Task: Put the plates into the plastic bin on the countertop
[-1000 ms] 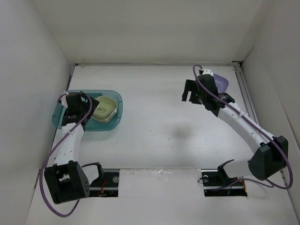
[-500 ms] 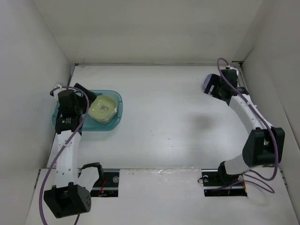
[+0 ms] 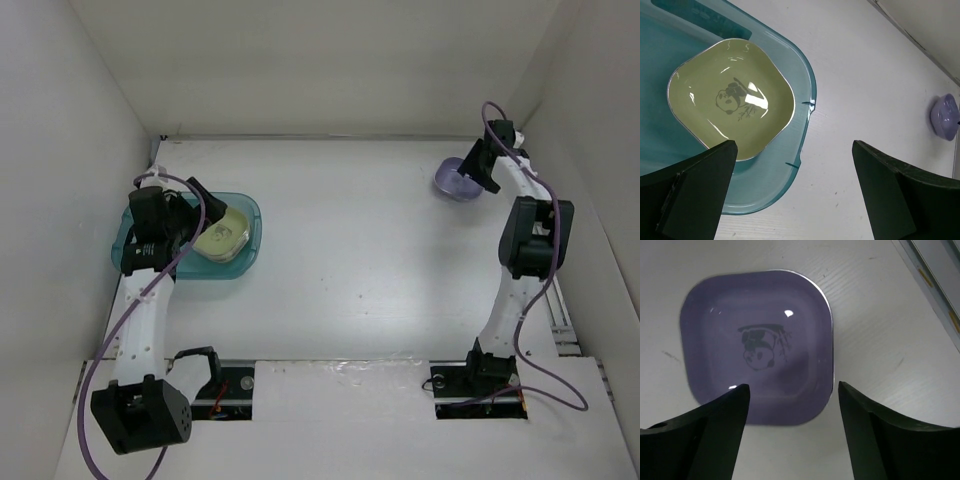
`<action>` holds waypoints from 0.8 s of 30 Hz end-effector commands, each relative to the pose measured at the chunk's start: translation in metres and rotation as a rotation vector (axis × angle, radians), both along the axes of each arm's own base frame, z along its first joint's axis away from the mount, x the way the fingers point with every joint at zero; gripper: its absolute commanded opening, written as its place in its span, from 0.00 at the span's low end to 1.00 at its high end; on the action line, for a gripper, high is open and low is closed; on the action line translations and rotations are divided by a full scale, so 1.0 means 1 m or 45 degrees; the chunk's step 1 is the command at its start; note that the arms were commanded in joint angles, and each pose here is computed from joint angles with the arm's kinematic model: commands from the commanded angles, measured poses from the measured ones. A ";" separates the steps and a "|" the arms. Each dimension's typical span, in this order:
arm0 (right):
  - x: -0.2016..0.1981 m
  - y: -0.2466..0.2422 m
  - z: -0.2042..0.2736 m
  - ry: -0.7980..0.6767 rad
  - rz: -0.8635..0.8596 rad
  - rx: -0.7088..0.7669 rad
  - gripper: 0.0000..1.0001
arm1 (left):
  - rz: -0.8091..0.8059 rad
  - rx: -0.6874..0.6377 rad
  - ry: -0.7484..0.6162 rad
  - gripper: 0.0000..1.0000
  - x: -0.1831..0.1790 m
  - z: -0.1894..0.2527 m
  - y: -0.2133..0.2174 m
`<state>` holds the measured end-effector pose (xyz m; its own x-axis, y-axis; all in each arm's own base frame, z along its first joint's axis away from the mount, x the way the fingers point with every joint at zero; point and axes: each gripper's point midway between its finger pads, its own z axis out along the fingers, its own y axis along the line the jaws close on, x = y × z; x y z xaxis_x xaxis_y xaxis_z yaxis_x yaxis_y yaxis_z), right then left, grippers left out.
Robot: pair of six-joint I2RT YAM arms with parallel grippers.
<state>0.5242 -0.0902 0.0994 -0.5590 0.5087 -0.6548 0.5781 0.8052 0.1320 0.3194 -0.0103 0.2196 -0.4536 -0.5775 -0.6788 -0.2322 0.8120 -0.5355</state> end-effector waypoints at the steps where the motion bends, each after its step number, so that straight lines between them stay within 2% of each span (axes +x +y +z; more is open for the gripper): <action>1: 0.000 -0.016 -0.015 0.102 -0.039 -0.018 0.70 | -0.087 0.047 -0.100 1.00 0.002 0.027 -0.006; 3: -0.005 -0.018 -0.034 0.156 -0.037 0.016 0.68 | -0.087 0.047 -0.100 1.00 0.002 0.027 -0.006; 6: -0.006 -0.020 -0.047 0.166 -0.034 0.086 0.55 | -0.102 0.047 -0.144 1.00 0.007 0.044 -0.007; 9: -0.013 -0.019 -0.056 0.210 -0.015 0.079 0.55 | -0.128 0.036 -0.149 1.00 0.012 0.050 -0.017; 11: -0.013 -0.024 -0.054 0.210 -0.026 0.080 0.46 | -0.156 0.029 -0.183 1.00 0.016 0.064 -0.026; 13: -0.014 -0.023 -0.057 0.213 -0.010 0.084 0.47 | -0.150 0.020 -0.202 1.00 0.019 0.073 -0.026; 15: -0.014 -0.021 -0.057 0.211 -0.002 0.095 0.54 | -0.150 0.018 -0.191 1.00 0.024 0.072 -0.025; 17: -0.014 -0.021 -0.057 0.211 -0.002 0.095 0.54 | -0.150 0.016 -0.179 1.00 0.022 0.070 -0.025; 18: -0.012 -0.023 -0.054 0.202 -0.011 0.080 0.51 | -0.160 -0.001 -0.197 1.00 0.024 0.074 -0.028; 20: -0.011 -0.024 -0.056 0.211 -0.011 0.082 0.18 | -0.193 -0.017 -0.200 1.00 0.023 0.072 -0.033; 21: -0.009 -0.024 -0.053 0.200 -0.011 0.080 0.04 | -0.238 -0.020 -0.172 1.00 0.025 0.065 -0.046; 22: -0.010 -0.019 -0.058 0.223 0.000 0.083 0.00 | -0.249 -0.004 -0.183 1.00 0.028 0.071 -0.054; 24: -0.008 -0.012 -0.055 0.220 0.020 0.093 0.00 | -0.343 -0.013 -0.166 1.00 0.031 0.071 -0.089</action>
<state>0.5285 -0.1086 0.0533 -0.6159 0.5703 -0.5434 0.5975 0.7878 0.1496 0.3423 -0.0592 0.2656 -0.4984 -0.4948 -0.7119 -0.0512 0.8365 -0.5455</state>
